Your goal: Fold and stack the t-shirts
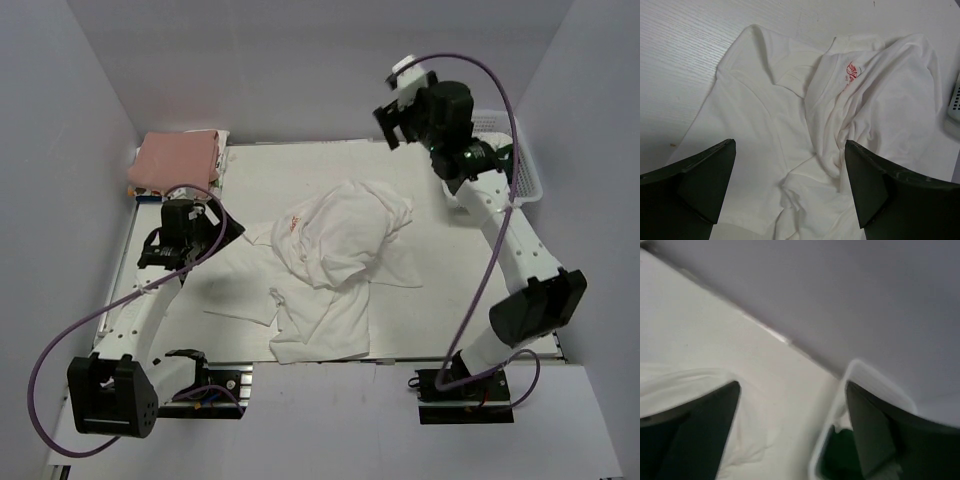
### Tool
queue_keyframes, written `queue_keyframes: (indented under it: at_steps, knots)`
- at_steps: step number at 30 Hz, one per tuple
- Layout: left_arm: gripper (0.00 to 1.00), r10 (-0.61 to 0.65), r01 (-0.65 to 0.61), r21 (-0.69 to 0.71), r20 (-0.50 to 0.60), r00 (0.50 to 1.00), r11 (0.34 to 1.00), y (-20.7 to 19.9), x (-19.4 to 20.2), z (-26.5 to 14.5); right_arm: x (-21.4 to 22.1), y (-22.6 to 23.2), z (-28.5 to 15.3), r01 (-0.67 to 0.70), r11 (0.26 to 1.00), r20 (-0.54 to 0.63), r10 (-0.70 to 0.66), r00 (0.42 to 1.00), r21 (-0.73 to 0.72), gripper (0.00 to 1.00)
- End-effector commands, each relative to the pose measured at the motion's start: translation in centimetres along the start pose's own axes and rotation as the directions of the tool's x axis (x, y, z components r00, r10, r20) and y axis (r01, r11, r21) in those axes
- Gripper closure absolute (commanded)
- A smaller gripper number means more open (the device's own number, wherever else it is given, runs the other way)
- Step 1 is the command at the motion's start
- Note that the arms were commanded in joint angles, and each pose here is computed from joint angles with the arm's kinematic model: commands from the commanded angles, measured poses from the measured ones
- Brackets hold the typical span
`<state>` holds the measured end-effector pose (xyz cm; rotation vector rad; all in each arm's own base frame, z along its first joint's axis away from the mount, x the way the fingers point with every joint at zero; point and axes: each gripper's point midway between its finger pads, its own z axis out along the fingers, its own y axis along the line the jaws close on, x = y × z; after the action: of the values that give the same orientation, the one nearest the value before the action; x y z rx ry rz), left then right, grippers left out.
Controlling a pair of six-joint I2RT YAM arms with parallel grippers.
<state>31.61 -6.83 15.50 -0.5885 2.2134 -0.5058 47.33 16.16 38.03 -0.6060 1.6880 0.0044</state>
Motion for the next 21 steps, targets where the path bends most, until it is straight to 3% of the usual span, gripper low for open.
queue_keyframes:
  at_steps: [1, 4, 7, 10, 14, 16, 17, 19, 20, 21]
  knots:
    - [0.00, -0.023, 0.025, -0.024, 0.069, 0.997, 0.999, -0.1, -1.4, -1.7, 7.4, 8.5, 0.4, -0.346, 0.932, -0.237, 0.315, 0.919, -0.104, 0.10]
    - [0.00, -0.032, 0.036, -0.042, 0.083, 0.996, 0.998, 0.5, -1.1, -1.6, 12.1, 15.9, -1.1, -0.404, 0.900, -0.392, 0.317, 0.864, -0.161, 0.10]
    - [0.00, -0.032, 0.036, -0.051, 0.090, 0.995, 0.998, 0.7, -1.2, -1.6, 18.3, 22.2, -3.6, -0.325, 0.923, -0.541, 0.170, 0.824, -0.206, 0.10]
    - [0.00, -0.032, 0.035, -0.032, 0.074, 0.997, 0.999, 0.5, -0.8, -1.5, 22.6, 25.4, -4.8, -0.279, 0.930, -0.607, 0.082, 0.791, -0.238, 0.10]
    - [0.00, -0.032, 0.034, -0.026, 0.081, 0.996, 0.999, 0.4, -0.9, -1.7, 26.6, 27.0, -4.0, -0.278, 0.937, -0.671, 0.069, 0.738, -0.209, 0.11]
    - [0.00, -0.031, 0.033, -0.019, 0.090, 0.995, 0.999, 0.2, -1.0, -2.2, 26.5, 27.4, -3.5, -0.279, 0.938, -0.674, 0.070, 0.735, -0.207, 0.26]
    - [0.00, -0.040, 0.042, -0.018, 0.090, 0.995, 0.999, 0.2, -1.0, -2.2, 26.1, 27.4, -3.4, -0.282, 0.938, -0.669, 0.077, 0.740, -0.204, 0.46]
    - [0.00, -0.040, 0.043, -0.023, 0.098, 0.994, 0.999, 0.5, -0.9, -2.3, 23.7, 26.7, -2.9, -0.280, 0.939, -0.611, 0.106, 0.784, -0.197, 0.69]
    - [0.00, -0.040, 0.042, -0.022, 0.099, 0.994, 0.999, 0.6, -0.8, -2.4, 22.4, 26.3, -2.7, -0.281, 0.941, -0.582, 0.123, 0.804, -0.189, 0.92]
    - [0.00, -0.040, 0.042, -0.017, 0.106, 0.994, 0.999, 0.4, -1.0, -2.4, 21.6, 25.9, -2.5, -0.282, 0.942, -0.561, 0.137, 0.817, -0.181, 0.97]
